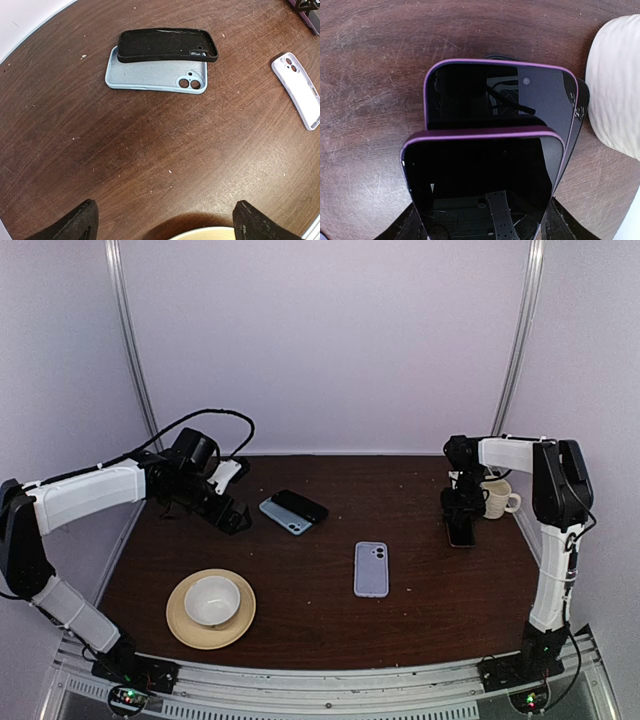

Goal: Put the phone into the phone case

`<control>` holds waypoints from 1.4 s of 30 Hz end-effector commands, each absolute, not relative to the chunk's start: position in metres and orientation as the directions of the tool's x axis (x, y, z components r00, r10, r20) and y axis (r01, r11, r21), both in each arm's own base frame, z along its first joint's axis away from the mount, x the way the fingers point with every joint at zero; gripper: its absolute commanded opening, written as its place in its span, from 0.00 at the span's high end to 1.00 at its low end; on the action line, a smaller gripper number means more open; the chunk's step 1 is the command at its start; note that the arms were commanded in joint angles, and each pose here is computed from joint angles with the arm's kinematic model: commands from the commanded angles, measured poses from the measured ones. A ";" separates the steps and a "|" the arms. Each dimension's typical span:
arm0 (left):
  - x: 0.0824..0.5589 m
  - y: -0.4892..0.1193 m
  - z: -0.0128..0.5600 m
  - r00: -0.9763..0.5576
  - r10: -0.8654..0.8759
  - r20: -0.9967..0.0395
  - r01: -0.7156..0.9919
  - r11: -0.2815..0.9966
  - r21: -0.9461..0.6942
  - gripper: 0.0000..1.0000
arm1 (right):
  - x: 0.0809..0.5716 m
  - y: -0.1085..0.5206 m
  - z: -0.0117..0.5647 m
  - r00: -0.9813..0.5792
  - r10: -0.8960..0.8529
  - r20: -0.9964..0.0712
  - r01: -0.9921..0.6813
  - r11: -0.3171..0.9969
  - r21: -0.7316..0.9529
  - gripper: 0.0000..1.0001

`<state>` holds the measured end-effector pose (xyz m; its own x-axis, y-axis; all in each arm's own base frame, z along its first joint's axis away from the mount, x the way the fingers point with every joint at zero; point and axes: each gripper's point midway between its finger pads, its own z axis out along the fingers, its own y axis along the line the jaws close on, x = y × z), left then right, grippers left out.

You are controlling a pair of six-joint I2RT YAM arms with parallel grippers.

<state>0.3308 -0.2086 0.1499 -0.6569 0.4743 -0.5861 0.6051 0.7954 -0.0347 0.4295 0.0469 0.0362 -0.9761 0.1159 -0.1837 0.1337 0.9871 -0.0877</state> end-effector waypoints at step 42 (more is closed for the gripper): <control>0.224 -0.317 0.120 -0.389 0.836 -0.387 0.898 0.437 0.041 0.06 | 0.269 0.245 0.128 -0.853 0.048 -0.520 -0.046 0.985 0.167 0.58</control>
<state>0.2450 -0.2983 0.1252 -0.4613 0.7685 -0.4434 0.8530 0.5217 0.0168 0.2668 0.2411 0.1153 -0.8823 -0.0270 -0.4699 -0.0836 0.9915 0.1000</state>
